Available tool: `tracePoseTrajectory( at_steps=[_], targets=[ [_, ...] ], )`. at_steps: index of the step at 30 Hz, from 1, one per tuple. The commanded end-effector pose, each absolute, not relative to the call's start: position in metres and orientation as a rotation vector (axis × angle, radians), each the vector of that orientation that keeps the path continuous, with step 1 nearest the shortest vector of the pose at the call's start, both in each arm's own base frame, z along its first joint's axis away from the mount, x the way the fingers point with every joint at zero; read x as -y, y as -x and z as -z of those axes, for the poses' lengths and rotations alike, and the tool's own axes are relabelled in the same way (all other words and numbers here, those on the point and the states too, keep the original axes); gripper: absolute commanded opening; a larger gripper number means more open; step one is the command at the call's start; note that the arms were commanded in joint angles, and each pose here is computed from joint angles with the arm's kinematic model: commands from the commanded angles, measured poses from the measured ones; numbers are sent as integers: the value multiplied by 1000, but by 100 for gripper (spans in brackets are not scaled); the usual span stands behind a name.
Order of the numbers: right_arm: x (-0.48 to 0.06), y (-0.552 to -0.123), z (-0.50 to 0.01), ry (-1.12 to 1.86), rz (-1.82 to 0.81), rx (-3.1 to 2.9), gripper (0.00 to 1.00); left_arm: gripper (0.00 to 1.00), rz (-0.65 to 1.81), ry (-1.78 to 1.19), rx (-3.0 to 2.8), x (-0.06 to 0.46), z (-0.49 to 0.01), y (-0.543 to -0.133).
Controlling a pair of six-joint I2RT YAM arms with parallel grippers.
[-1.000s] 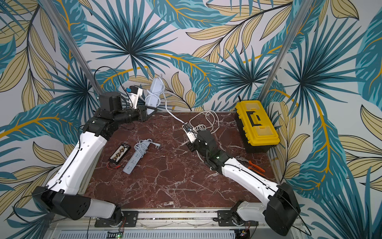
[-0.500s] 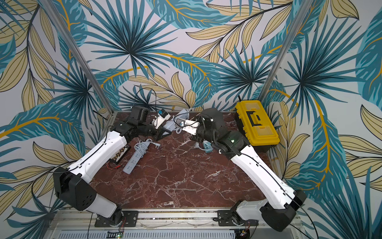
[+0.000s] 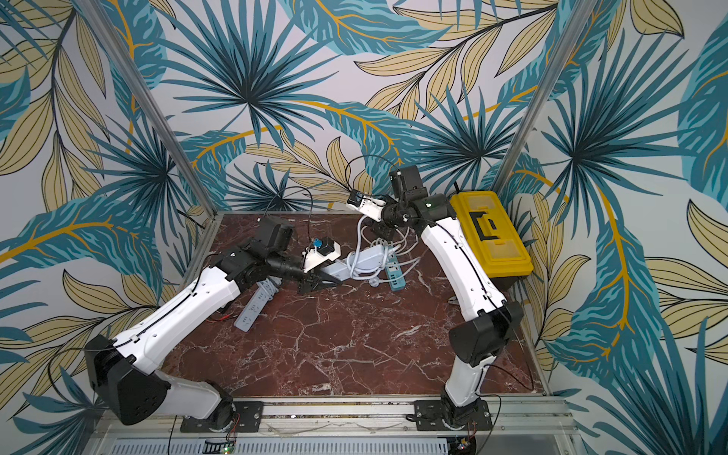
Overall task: Wrap the cord around the power strip
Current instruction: Wrap the power cord around the power strip.
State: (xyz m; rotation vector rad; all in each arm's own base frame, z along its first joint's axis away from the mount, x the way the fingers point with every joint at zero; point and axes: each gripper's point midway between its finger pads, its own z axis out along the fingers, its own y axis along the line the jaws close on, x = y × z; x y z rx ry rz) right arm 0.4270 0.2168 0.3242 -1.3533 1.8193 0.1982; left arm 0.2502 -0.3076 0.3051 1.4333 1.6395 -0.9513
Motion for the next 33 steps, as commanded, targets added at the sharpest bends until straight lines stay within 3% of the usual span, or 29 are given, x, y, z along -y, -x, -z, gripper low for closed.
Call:
tracePoseTrajectory(
  at_steps=[1, 4, 6, 17, 19, 25, 28, 33],
  targets=[
    [-228, -451, -327, 1064, -502, -1805, 35, 0, 1091, -1461, -1418, 314, -367, -216],
    [-229, -458, -311, 887, -619, -1756, 53, 0, 1059, -1415, -1438, 313, -381, -222],
    [-230, -458, -299, 807, -667, -1731, 60, 0, 1061, -1376, -1461, 314, -389, -227],
    [-203, -451, -233, 556, -620, -1822, 65, 0, 1027, -1153, -1559, 311, -422, -262],
    [-196, -448, -216, 509, -599, -1833, 60, 0, 1035, -1037, -1580, 304, -433, -278],
    [-180, -426, -209, 427, -552, -1848, 8, 0, 1006, -785, -1678, 279, -434, -323],
    [-171, -404, -214, 461, -458, -1866, 0, 0, 934, -641, -1751, 254, -425, -353],
    [-163, -360, -225, 640, -269, -1893, 0, 0, 673, -550, -1914, 218, -390, -389]
  ],
)
